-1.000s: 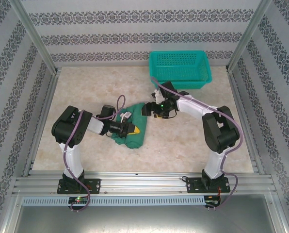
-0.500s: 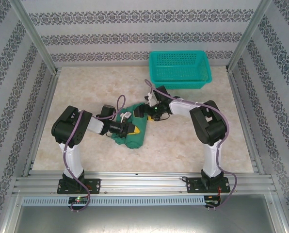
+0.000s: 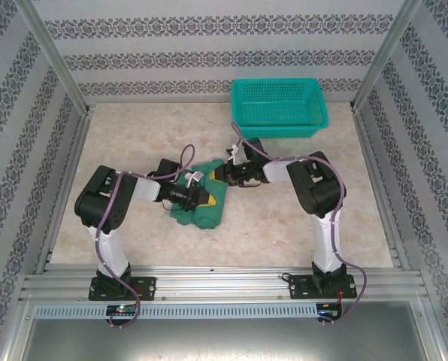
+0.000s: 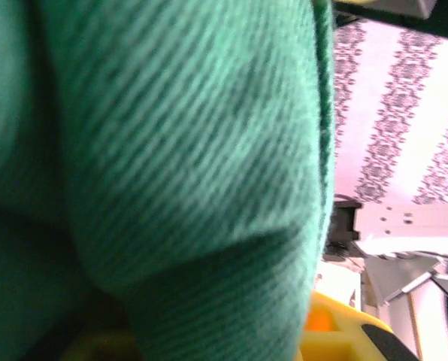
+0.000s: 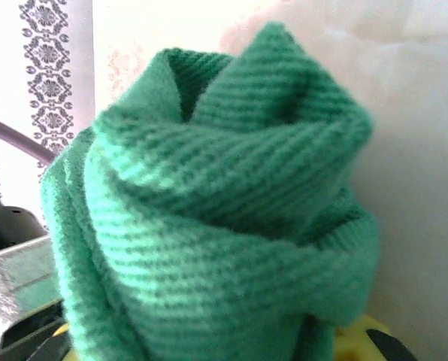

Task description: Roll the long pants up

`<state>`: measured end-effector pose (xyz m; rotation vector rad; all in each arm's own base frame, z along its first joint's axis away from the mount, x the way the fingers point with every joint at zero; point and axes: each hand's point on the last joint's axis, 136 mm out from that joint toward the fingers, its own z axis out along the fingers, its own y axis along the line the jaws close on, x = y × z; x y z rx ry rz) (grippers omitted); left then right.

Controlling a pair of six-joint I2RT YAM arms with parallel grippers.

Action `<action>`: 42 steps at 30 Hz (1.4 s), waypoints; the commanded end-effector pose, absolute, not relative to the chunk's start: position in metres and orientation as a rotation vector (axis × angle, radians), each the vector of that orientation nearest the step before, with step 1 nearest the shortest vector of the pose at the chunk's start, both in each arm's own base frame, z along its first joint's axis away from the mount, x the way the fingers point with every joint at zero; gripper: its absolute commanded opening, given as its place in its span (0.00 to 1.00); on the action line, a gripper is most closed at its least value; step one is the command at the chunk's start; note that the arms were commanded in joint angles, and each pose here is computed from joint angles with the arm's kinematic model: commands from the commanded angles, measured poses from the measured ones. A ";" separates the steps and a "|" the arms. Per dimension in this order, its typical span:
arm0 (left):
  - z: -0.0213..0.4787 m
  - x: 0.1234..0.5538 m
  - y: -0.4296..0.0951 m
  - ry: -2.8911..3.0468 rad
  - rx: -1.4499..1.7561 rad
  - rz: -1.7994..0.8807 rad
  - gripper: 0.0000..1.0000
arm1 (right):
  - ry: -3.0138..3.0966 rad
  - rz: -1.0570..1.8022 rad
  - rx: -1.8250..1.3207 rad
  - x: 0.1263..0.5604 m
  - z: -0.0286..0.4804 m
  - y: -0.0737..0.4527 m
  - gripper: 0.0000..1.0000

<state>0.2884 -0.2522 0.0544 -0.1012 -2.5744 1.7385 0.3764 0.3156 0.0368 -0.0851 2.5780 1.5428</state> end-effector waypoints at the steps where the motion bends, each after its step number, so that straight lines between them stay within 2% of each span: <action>1: 0.019 0.300 -0.202 -2.968 -0.039 1.170 0.16 | 2.789 1.352 0.214 0.348 -0.018 0.271 0.00; 3: 0.036 0.315 -0.187 -3.118 -0.083 1.003 0.20 | 2.783 1.322 0.246 0.343 -0.013 0.263 0.00; 7: 0.086 0.338 -0.152 -3.498 -0.191 0.470 0.25 | 2.786 1.251 0.311 0.331 -0.001 0.251 0.00; 10: 0.126 0.335 -0.156 -3.672 -0.421 0.064 0.30 | 2.807 1.200 0.370 0.321 0.004 0.246 0.00; 11: 0.137 0.331 -0.162 -3.708 -0.547 -0.097 0.43 | 2.810 1.176 0.383 0.317 0.006 0.244 0.00; 12: 0.146 0.326 -0.167 -3.729 -0.636 -0.234 0.45 | 2.813 1.146 0.385 0.314 0.009 0.243 0.00; 14: 0.161 0.314 -0.184 -3.750 -0.846 -0.464 0.43 | 2.829 1.079 0.376 0.307 0.012 0.243 0.00; 18: 0.169 0.290 -0.215 -3.710 -1.101 -0.581 0.43 | 2.873 1.030 0.348 0.297 0.012 0.251 0.00; 22: 0.151 0.265 -0.254 -3.605 -1.305 -0.420 0.46 | 2.886 1.017 0.338 0.295 0.010 0.254 0.00; 26: 0.130 0.252 -0.277 -3.472 -1.480 -0.536 0.50 | 2.898 1.004 0.340 0.292 0.006 0.253 0.00; 28: 0.124 0.244 -0.291 -3.418 -1.547 -0.467 0.53 | 2.908 0.995 0.335 0.291 0.004 0.252 0.00; 30: 0.116 0.233 -0.306 -3.373 -1.559 -0.325 0.68 | 2.913 0.992 0.323 0.291 0.004 0.254 0.00; 32: 0.107 0.229 -0.311 -3.341 -1.541 -0.291 0.71 | 2.911 0.995 0.319 0.292 0.005 0.255 0.00; 42: 0.051 0.240 -0.265 -3.167 -1.382 -0.906 0.73 | 2.932 0.994 0.310 0.290 -0.001 0.257 0.00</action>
